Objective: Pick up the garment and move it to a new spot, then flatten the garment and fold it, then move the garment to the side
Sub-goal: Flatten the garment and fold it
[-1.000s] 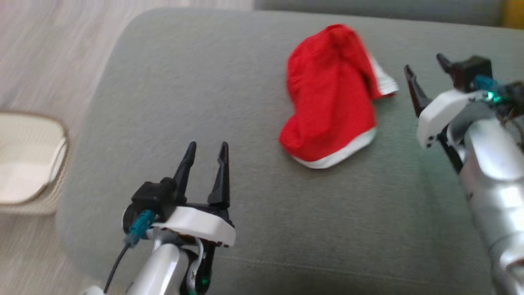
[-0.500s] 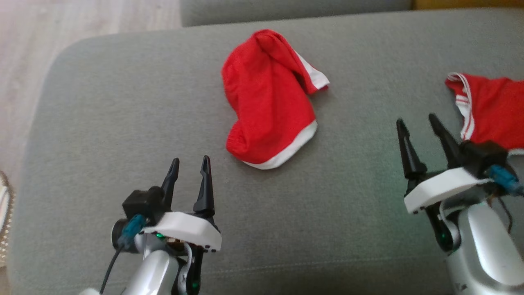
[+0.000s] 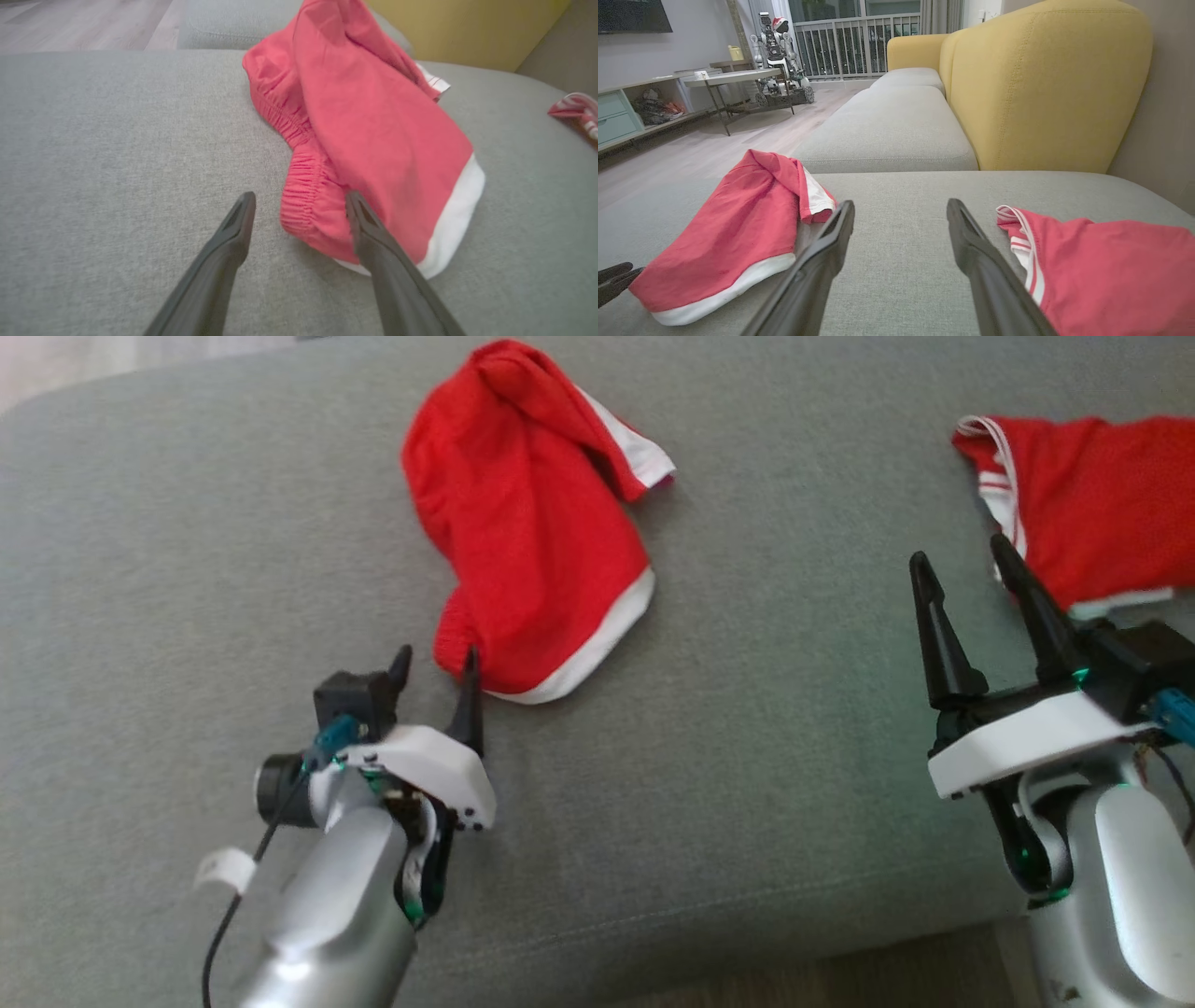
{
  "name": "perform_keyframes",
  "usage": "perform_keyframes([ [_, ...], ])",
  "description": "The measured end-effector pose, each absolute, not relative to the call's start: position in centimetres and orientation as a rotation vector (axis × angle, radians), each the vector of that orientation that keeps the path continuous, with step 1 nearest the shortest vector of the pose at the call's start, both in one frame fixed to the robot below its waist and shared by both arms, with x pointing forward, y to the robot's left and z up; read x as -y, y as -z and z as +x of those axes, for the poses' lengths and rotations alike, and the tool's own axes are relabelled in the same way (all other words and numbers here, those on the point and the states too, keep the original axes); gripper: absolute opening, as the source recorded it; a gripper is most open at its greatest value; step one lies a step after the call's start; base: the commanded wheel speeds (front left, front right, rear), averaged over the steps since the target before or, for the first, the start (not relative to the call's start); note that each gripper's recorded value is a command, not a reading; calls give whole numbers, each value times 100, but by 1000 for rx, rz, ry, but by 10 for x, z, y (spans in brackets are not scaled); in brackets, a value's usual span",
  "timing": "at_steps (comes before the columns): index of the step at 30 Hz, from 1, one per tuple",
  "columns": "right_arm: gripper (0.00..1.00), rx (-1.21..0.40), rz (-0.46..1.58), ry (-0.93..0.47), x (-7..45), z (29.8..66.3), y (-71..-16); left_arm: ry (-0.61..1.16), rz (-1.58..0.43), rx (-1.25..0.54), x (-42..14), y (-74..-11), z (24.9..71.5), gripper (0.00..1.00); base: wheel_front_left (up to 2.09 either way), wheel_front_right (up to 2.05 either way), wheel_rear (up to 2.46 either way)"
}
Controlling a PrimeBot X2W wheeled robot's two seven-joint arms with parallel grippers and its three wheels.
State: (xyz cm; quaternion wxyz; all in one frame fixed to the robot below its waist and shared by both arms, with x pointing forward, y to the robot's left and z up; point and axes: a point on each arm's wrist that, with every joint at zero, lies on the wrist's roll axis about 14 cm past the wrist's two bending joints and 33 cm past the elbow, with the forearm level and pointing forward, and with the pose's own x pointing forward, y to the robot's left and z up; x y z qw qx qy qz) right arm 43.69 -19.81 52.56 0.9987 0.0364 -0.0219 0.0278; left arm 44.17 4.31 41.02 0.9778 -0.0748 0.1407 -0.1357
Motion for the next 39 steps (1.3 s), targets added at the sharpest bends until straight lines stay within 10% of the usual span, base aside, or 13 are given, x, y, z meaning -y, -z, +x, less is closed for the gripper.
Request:
perform_keyframes([
  [8,100,18,56,-13,214,432,-516,291,-87,-358,-36,-386,457,100,0,0,0],
  [9,100,16,55,-8,215,432,-516,303,-82,-368,-33,-383,457,62,0,0,0],
  [10,100,15,54,-6,216,432,-515,308,-81,-375,-32,-381,456,0,0,0,0],
  [21,100,23,54,-53,198,440,-517,102,-167,-110,-79,-464,490,0,0,0,0],
  [37,100,-14,54,-278,115,448,-512,-264,-116,-135,-210,-445,415,0,0,0,0],
  [38,100,-15,54,-283,113,449,-511,-256,-114,-148,-209,-440,412,21,0,0,0],
  [39,100,-22,53,-285,112,449,-510,-249,-115,-161,-208,-437,410,100,0,0,0],
])
